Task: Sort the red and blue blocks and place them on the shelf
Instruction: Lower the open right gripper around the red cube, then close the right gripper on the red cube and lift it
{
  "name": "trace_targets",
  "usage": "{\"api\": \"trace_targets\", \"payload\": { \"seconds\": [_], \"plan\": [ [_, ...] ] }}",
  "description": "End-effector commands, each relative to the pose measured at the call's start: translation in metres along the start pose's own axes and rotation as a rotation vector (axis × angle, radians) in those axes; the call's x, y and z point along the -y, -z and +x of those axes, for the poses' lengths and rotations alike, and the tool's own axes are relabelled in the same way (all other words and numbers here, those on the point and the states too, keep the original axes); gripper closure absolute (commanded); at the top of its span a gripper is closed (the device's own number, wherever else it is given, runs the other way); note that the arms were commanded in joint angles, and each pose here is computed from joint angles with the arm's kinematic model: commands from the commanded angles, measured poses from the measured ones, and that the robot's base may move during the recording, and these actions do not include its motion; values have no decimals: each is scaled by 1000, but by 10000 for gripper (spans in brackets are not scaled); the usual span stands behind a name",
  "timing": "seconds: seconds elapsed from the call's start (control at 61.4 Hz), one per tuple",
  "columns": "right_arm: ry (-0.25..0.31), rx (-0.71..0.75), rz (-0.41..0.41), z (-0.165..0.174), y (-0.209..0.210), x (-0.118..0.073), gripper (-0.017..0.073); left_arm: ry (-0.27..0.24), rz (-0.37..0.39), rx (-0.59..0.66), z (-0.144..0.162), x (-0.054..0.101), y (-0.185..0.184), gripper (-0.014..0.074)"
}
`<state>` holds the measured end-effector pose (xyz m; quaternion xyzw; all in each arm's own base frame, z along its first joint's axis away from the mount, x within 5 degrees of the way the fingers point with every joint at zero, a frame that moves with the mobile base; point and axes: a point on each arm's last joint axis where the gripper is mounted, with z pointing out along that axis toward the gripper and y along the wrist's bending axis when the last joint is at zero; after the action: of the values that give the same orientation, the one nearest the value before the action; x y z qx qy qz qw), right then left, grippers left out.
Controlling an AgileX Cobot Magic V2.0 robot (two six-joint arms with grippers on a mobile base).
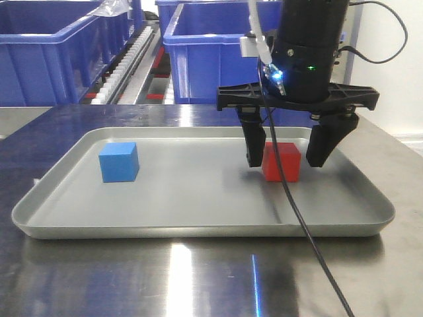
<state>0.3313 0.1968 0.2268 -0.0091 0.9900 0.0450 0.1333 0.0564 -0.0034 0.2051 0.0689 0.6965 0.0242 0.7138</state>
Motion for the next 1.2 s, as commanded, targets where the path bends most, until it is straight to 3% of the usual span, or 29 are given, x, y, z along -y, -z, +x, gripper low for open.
{"api": "trace_targets", "payload": {
  "seconds": [0.0,0.765,0.977,1.156,1.188],
  "plan": [
    [-10,87,-45,-9,28,0,-17,8,5,78,0,1,1,470],
    [-23,70,-59,-8,27,-1,5,8,5,78,0,1,1,470],
    [-12,77,-45,-8,27,0,226,8,5,78,0,1,1,470],
    [-9,72,-36,-8,28,1,557,8,5,78,0,1,1,470],
    [-10,75,-38,-8,29,1,543,8,5,78,0,1,1,470]
  ]
}}
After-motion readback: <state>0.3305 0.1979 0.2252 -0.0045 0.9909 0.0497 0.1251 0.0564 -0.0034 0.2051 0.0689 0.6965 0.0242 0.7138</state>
